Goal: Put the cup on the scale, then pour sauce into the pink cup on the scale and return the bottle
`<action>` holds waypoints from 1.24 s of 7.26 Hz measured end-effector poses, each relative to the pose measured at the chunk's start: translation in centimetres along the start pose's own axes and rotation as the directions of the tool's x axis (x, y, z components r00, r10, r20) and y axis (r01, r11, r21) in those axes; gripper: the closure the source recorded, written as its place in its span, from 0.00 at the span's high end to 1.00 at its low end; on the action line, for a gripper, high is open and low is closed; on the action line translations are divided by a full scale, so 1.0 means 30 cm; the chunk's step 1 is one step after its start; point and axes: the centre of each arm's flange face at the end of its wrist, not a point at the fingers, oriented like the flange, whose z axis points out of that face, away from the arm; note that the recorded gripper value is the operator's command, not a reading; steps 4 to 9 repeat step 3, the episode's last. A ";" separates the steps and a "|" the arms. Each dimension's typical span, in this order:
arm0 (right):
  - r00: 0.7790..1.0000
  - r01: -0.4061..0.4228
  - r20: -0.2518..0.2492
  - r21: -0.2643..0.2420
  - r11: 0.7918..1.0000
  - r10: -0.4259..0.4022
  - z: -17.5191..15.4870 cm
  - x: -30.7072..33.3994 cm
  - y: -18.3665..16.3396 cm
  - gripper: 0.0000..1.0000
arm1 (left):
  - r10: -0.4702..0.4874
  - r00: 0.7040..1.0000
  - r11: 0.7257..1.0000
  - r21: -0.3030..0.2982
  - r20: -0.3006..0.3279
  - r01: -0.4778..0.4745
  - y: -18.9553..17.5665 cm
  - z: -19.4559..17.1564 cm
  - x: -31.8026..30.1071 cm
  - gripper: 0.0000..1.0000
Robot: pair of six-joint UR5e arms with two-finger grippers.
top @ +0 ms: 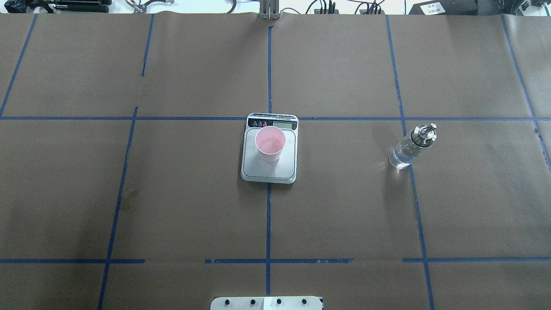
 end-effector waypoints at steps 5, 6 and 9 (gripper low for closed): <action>1.000 0.007 0.004 0.013 1.000 -0.007 -0.019 -0.013 0.030 1.00 | -0.002 1.000 1.000 -0.001 -0.008 0.002 -0.005 0.002 0.001 1.00; 1.000 0.007 0.004 0.013 1.000 -0.007 -0.019 -0.013 0.030 1.00 | -0.002 1.000 1.000 -0.001 -0.008 0.002 -0.005 0.002 0.001 1.00; 1.000 0.007 0.004 0.013 1.000 -0.007 -0.019 -0.013 0.030 1.00 | -0.002 1.000 1.000 -0.001 -0.008 0.002 -0.005 0.002 0.001 1.00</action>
